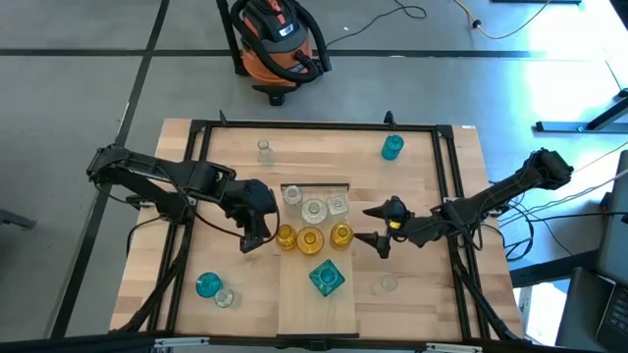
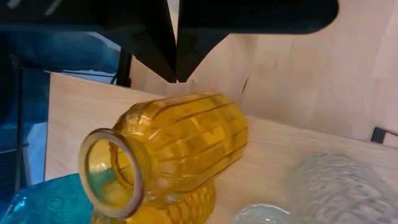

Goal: Sort vases onto shelf
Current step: Adjust the yellow vases on the shelf, then put the blue vase on the shelf aligned with the other blue vase

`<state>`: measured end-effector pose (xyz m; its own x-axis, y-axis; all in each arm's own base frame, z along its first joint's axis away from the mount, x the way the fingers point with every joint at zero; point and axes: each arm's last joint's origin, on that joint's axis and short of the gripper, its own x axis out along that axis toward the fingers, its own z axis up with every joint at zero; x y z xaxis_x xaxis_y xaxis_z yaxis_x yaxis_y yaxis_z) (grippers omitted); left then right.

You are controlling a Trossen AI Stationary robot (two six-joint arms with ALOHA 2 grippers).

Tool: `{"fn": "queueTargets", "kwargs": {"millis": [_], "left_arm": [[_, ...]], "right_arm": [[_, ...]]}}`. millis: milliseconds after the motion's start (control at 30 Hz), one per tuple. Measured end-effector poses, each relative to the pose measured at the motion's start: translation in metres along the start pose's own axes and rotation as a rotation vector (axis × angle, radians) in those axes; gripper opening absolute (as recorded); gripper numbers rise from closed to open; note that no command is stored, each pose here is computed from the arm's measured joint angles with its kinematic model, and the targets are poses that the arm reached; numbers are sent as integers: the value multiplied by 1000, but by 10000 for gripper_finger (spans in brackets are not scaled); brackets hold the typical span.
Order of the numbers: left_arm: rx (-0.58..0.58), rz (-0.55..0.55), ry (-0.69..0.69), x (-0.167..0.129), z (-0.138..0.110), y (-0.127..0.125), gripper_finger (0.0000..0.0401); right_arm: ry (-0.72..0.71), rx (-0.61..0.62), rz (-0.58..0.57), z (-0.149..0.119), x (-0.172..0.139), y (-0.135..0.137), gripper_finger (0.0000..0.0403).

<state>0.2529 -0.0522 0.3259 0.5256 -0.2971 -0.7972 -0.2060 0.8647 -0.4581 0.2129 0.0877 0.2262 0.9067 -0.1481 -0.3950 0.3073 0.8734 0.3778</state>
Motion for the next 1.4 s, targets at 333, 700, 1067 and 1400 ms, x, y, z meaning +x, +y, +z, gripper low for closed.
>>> {"fn": "queueTargets", "kwargs": {"millis": [333, 700, 1067, 1400], "left_arm": [[34, -48, -56, 0, 6, -4, 0], [42, -57, -80, 0, 8, -6, 0], [58, -43, -118, -2, 11, -5, 0], [-14, 24, -177, -45, 2, 15, 0]], "right_arm": [[-48, 8, 31, 5, 0, 4, 379], [-72, 18, 30, 7, 0, 5, 379], [-125, 25, 50, 13, -3, 7, 379], [-321, 24, 145, 64, -38, 20, 379]]}}
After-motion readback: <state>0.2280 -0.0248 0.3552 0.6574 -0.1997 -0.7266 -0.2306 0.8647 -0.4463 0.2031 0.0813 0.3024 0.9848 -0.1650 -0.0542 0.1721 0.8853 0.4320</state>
